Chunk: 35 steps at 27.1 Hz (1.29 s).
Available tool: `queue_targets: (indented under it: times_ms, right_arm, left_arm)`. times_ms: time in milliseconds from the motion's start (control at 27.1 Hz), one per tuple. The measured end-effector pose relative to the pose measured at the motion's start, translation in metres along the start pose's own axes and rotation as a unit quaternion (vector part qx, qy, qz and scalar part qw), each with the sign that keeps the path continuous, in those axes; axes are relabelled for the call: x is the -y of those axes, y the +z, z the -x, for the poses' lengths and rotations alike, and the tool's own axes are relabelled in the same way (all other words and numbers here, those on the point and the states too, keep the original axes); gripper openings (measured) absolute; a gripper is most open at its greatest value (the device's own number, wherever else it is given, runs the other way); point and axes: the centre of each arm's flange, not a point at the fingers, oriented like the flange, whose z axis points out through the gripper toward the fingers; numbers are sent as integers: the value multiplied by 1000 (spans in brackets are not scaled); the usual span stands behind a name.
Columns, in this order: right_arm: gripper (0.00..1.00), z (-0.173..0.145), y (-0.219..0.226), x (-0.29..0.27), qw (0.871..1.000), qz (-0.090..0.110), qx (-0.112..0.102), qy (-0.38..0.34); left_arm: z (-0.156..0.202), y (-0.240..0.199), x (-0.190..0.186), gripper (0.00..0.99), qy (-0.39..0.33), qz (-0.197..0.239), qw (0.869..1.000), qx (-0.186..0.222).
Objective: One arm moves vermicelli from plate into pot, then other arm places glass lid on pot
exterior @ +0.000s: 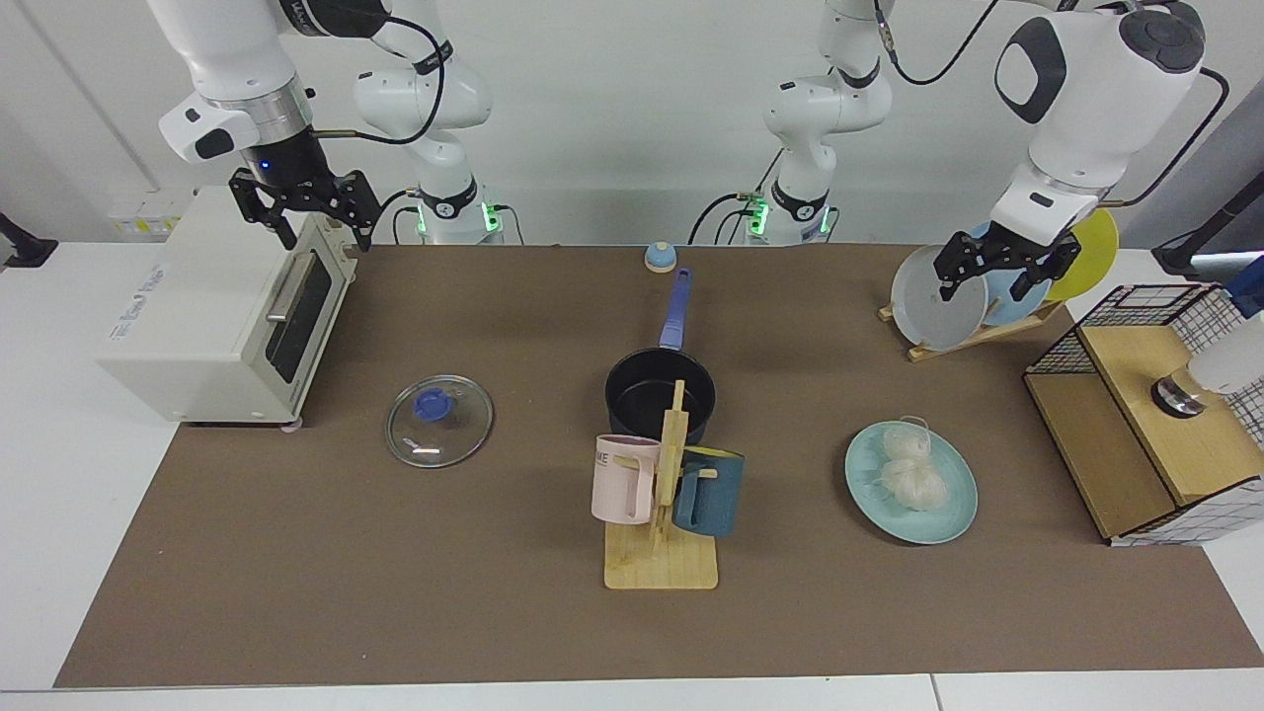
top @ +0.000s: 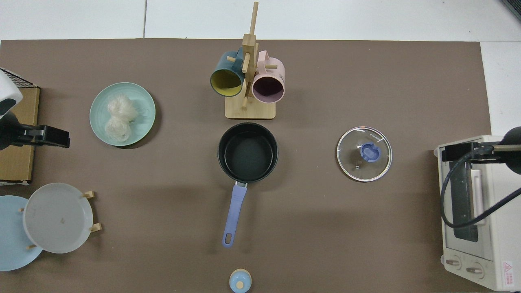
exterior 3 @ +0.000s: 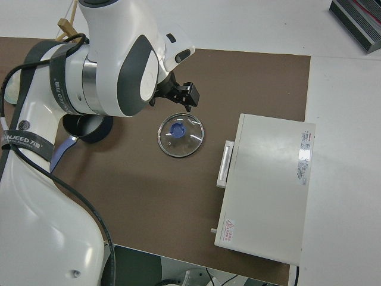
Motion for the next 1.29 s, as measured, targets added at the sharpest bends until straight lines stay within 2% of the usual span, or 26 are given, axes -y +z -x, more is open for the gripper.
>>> queue_targets:
  times_ms: [295,700,921,1105,1289]
  right_arm:
    - [1000,-9,4,2,1000,-1,-18,-13]
    - [1000,-55,50,25,1000,-6,-3,-27]
    - [1000,-84,87,48,999,-6,-6,-43]
    - [1000,-101,118,57,999,-7,-12,-42]
    - [1000,-107,153,69,999,-4,6,-33]
  left_arm:
    - [0,0,0,991,0,0,1000,0]
    - [0,0,0,991,0,0,1000,0]
    - [0,0,2,991,-1,0,1000,-1]
    - [-5,0,2,974,-1,-2,1000,-19]
    - [-16,19,3,965,0,1,1000,-12]
